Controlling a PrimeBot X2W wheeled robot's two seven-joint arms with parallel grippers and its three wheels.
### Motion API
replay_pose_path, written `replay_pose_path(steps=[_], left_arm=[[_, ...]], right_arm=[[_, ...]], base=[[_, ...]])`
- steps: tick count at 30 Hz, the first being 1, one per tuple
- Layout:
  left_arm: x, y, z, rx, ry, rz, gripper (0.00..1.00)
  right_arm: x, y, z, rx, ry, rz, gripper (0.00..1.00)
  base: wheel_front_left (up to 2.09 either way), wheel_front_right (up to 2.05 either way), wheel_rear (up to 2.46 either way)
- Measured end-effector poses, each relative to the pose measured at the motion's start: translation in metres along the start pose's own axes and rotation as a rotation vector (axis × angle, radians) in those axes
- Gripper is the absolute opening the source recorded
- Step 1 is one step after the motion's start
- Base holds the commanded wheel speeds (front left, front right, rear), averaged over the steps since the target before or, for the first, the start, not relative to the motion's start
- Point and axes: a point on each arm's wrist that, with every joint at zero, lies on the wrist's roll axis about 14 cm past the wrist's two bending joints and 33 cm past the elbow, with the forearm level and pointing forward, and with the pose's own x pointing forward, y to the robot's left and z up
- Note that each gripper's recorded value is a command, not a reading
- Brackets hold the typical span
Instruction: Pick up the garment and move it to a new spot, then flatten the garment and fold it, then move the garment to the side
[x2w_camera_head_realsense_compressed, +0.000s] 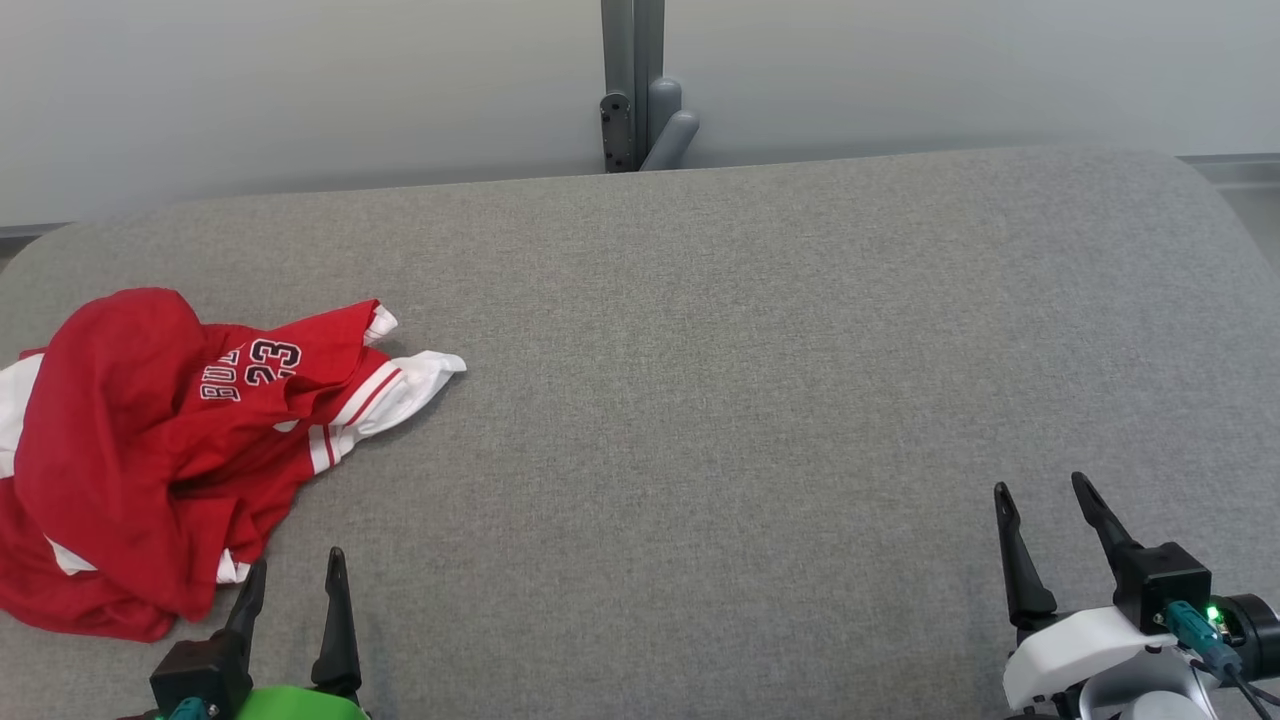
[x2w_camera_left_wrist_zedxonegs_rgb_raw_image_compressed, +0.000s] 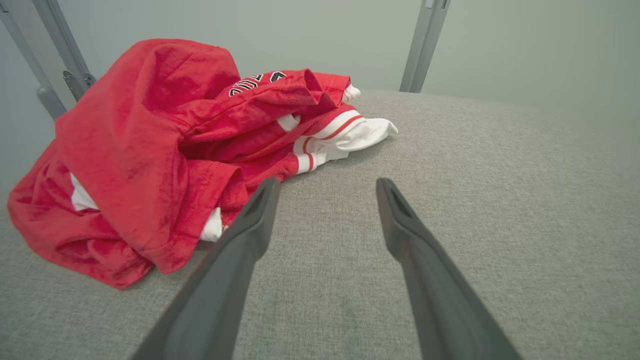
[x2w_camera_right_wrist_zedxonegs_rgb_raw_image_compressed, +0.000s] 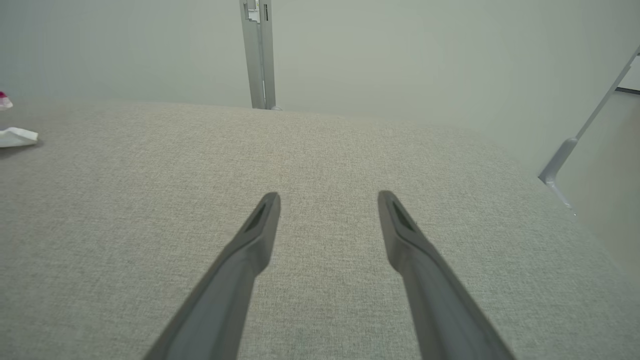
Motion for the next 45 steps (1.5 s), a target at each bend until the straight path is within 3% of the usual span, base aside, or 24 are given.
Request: replay_pose_path(steps=[26, 45], left_arm=[[-0.003, 0.002, 0.006, -0.02, -0.02, 0.007, 1.0], [-0.082, 0.093, 0.0, -0.049, -0.034, 0.334, 1.0]], right_arm=[[0.002, 0.005, 0.002, 0.002, -0.006, 0.021, 1.0], [0.035, 0.128, 0.017, 0.021, -0.048, 0.378, 1.0]], base=[[0.0, 0.0, 0.0], [0.0, 0.0, 0.0]])
